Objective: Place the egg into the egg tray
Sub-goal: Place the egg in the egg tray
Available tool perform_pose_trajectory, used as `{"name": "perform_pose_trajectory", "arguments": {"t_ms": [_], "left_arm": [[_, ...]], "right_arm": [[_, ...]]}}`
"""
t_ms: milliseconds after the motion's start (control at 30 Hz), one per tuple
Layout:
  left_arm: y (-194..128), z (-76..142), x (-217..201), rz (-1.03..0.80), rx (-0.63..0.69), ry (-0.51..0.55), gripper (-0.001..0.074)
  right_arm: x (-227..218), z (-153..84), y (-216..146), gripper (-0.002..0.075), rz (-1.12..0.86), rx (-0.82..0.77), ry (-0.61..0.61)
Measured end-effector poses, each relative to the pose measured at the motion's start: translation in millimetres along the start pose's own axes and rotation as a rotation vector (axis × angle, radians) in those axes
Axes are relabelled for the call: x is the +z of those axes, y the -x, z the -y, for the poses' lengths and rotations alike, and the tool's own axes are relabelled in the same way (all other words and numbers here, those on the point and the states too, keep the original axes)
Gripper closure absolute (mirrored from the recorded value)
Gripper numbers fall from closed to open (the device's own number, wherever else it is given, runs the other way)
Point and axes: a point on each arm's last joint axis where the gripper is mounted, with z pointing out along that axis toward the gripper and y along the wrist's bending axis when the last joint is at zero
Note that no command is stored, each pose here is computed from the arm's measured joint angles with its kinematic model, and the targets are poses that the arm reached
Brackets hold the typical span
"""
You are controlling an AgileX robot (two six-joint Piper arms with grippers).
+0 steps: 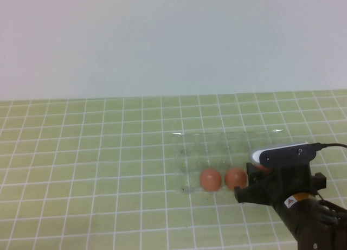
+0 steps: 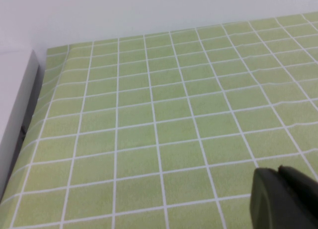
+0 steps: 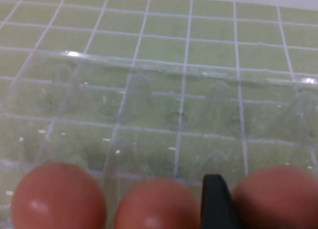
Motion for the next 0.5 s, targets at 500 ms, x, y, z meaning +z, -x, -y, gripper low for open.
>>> {"name": "perform_pose_trajectory", "arguments": {"t_ms": [500], "left_arm": [[0.0, 0.0, 0.0, 0.000, 0.000, 0.000, 0.0736]], "right_arm": [[4.8, 2.1, -3.5, 0.0323, 0.036, 0.114, -0.033]]}}
